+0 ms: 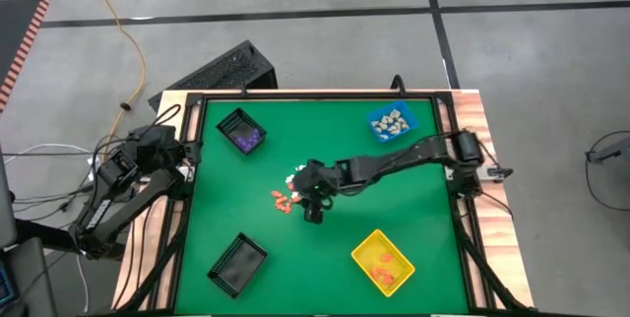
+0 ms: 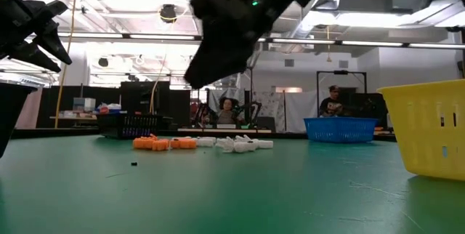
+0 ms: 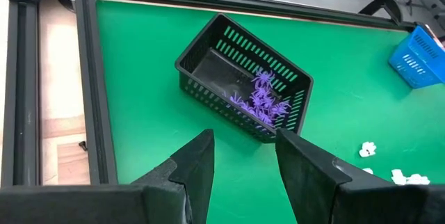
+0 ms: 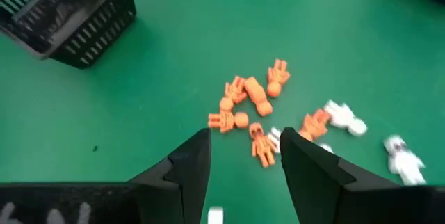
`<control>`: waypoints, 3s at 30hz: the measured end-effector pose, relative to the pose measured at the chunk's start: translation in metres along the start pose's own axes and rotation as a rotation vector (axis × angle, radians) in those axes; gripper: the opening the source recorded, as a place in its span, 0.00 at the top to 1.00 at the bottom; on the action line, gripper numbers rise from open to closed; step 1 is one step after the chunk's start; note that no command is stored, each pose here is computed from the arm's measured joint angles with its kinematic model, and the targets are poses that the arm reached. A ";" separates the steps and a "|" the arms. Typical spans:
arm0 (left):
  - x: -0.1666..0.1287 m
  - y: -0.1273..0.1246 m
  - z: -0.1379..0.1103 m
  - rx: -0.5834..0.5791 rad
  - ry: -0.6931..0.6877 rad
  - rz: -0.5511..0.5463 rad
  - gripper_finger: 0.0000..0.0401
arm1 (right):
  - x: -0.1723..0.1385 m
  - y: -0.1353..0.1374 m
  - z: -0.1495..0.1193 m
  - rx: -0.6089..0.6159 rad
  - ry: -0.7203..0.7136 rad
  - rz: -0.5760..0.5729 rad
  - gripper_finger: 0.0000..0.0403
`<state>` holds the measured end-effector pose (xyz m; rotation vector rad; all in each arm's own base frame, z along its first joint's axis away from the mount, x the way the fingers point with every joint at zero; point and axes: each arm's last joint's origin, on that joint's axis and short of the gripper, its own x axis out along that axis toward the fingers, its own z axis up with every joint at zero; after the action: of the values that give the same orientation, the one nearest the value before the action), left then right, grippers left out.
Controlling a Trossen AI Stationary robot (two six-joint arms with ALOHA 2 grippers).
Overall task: Sort Halloween decoration
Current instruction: Put the orange skeleton toy into the yellow basket
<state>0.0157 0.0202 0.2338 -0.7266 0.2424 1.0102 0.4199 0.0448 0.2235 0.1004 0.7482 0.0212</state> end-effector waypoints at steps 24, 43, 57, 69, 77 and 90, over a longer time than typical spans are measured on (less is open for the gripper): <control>0.000 0.000 0.000 0.007 0.004 -0.006 0.64 | 0.069 -0.011 -0.012 -0.136 0.139 0.023 0.55; 0.000 0.000 0.000 0.008 0.004 -0.006 0.64 | 0.072 -0.018 -0.021 -0.128 0.162 0.013 0.55; 0.000 0.000 0.000 0.008 0.004 -0.006 0.64 | 0.074 -0.022 -0.036 -0.033 0.213 -0.027 0.65; 0.000 0.000 0.000 0.008 0.004 -0.006 0.64 | 0.060 -0.019 -0.029 0.075 0.199 -0.040 0.88; 0.000 0.000 0.000 0.007 0.004 -0.005 0.64 | -0.026 0.006 0.001 0.074 0.204 0.059 0.88; 0.000 0.000 0.000 0.007 0.004 -0.005 0.64 | -0.150 0.100 -0.042 0.259 0.555 0.056 0.88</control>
<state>0.0158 0.0201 0.2338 -0.7223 0.2469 1.0025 0.2831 0.1399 0.3045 0.3732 1.3007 0.0049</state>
